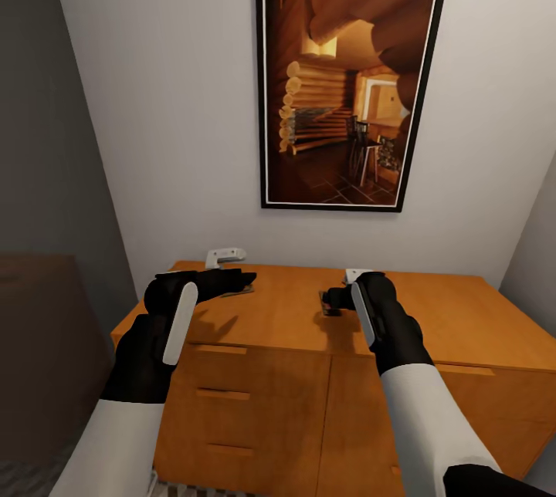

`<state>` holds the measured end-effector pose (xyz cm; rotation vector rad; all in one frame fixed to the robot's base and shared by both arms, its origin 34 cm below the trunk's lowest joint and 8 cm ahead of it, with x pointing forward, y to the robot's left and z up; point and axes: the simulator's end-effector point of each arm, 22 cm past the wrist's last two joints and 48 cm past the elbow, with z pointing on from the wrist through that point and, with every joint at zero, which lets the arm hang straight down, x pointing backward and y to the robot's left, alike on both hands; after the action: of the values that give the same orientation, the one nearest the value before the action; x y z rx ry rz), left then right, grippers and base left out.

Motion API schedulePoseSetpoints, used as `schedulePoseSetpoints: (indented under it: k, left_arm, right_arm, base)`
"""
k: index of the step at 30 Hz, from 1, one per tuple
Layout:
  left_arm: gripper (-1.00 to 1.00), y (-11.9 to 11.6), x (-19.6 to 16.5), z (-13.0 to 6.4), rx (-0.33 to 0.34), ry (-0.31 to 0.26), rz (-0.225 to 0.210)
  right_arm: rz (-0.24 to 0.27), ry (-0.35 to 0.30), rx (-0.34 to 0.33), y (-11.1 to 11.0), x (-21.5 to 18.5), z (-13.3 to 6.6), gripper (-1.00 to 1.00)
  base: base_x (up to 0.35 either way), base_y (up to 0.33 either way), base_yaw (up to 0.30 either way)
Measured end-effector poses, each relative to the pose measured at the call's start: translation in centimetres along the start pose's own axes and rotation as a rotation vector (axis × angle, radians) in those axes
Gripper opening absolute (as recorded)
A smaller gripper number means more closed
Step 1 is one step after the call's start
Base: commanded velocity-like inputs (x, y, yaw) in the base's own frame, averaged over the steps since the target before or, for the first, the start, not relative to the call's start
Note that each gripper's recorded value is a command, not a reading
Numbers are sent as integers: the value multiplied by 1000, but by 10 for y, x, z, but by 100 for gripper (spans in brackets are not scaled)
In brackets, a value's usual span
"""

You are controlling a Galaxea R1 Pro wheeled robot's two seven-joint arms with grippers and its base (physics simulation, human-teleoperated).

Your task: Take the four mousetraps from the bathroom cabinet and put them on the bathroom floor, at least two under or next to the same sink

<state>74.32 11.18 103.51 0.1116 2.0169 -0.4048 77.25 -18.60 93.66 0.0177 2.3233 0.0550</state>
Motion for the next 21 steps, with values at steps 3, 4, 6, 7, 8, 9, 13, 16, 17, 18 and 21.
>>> schedulePoseSetpoints:
  k: [3, 4, 6, 7, 8, 9, 13, 16, 17, 18, 21]
  left_arm:
    - [100, 0, 0, 0, 0, 0, 0]
    - [100, 0, 0, 0, 0, 0, 0]
    - [100, 0, 0, 0, 0, 0, 0]
    - [100, 0, 0, 0, 0, 0, 0]
    - [100, 0, 0, 0, 0, 0, 0]
    - [100, 0, 0, 0, 0, 0, 0]
    - [100, 0, 0, 0, 0, 0, 0]
    - [100, 0, 0, 0, 0, 0, 0]
    - [100, 0, 0, 0, 0, 0, 0]
    - [100, 0, 0, 0, 0, 0, 0]
    - [100, 0, 0, 0, 0, 0, 0]
  right_arm:
    - [0, 0, -1, 1, 0, 0, 100]
    - [-1, 0, -1, 1, 0, 0, 100]
    - [-1, 0, -1, 1, 0, 0, 100]
    - [-1, 0, -1, 1, 0, 0, 100]
    - [-1, 0, -1, 1, 0, 0, 100]
    - [-1, 0, -1, 1, 0, 0, 100]
    - [-1, 0, 0, 1, 0, 0, 100]
    - [-1, 0, 1, 0, 0, 0, 100]
    - [-1, 0, 0, 0, 0, 0, 100]
    - [-1, 0, 1, 0, 0, 0, 100]
    - [-1, 0, 1, 0, 0, 0, 100]
  base:
    - [0, 13, 0]
    - [0, 10, 0]
    - [0, 7, 0]
    - [0, 5, 0]
    - [0, 4, 0]
    - [0, 3, 0]
    - [0, 2, 0]
    - [0, 1, 0]
    - [0, 0, 0]
    - [0, 0, 0]
    - [0, 0, 0]
